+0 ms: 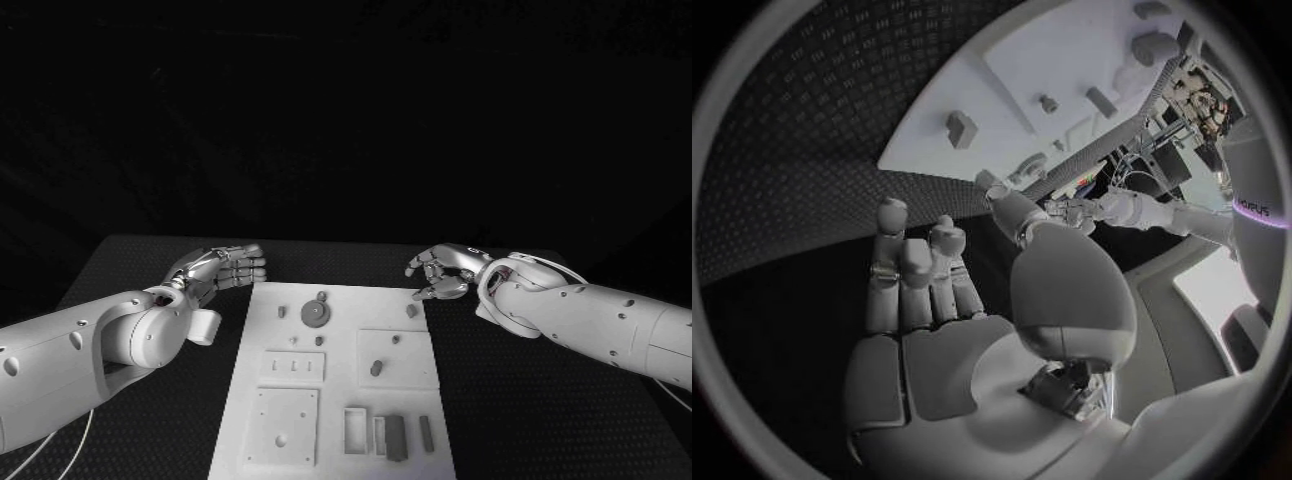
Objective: Assemble the parts on the task board
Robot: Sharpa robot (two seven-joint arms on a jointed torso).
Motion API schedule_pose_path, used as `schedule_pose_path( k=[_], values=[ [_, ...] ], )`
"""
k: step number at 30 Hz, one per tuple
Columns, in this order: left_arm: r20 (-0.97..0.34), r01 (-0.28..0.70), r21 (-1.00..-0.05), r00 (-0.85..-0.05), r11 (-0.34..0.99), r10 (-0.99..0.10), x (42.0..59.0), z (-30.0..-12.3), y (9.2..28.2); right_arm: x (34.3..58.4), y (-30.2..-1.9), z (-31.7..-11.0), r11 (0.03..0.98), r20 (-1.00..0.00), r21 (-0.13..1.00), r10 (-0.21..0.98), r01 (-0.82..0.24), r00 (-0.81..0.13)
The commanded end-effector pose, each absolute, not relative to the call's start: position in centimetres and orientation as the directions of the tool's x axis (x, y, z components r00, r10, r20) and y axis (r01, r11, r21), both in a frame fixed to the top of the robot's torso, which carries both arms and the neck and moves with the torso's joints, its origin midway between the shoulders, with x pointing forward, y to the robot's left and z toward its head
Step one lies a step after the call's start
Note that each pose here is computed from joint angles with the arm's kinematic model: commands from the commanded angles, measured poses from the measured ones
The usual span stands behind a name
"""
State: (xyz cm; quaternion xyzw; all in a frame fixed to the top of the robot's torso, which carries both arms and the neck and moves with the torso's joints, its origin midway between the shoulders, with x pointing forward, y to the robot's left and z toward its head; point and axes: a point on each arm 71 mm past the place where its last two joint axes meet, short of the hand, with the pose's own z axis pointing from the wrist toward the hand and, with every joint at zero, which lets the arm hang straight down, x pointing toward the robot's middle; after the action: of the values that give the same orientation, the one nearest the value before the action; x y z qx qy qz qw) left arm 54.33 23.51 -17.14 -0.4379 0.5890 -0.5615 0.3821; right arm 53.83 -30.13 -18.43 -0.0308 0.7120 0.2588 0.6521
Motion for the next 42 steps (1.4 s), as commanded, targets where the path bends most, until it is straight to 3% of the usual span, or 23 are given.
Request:
schedule_pose_path(
  k=[1, 11, 21, 42],
  values=[
    [0.047, -0.075, -0.997, -0.334, -0.024, -0.941, 54.3, -17.0, 23.3, 53.7, -30.5, -19.0, 0.859, -0.951, 0.304, 0.248, -0.412, -0.184],
    [0.048, -0.076, -0.997, -0.335, -0.023, -0.941, 54.4, -17.1, 23.3, 53.7, -32.3, -20.7, 0.885, -0.956, 0.274, 0.208, -0.378, -0.205],
    [0.048, -0.077, -0.997, -0.336, -0.024, -0.941, 54.4, -17.1, 23.3, 53.1, -32.3, -22.4, 0.885, -0.951, 0.278, 0.197, -0.374, -0.239],
    [0.048, -0.081, -0.996, -0.334, -0.023, -0.941, 54.4, -17.2, 23.5, 52.7, -31.2, -22.9, 0.861, -0.931, 0.336, 0.242, -0.381, -0.274]
  ],
)
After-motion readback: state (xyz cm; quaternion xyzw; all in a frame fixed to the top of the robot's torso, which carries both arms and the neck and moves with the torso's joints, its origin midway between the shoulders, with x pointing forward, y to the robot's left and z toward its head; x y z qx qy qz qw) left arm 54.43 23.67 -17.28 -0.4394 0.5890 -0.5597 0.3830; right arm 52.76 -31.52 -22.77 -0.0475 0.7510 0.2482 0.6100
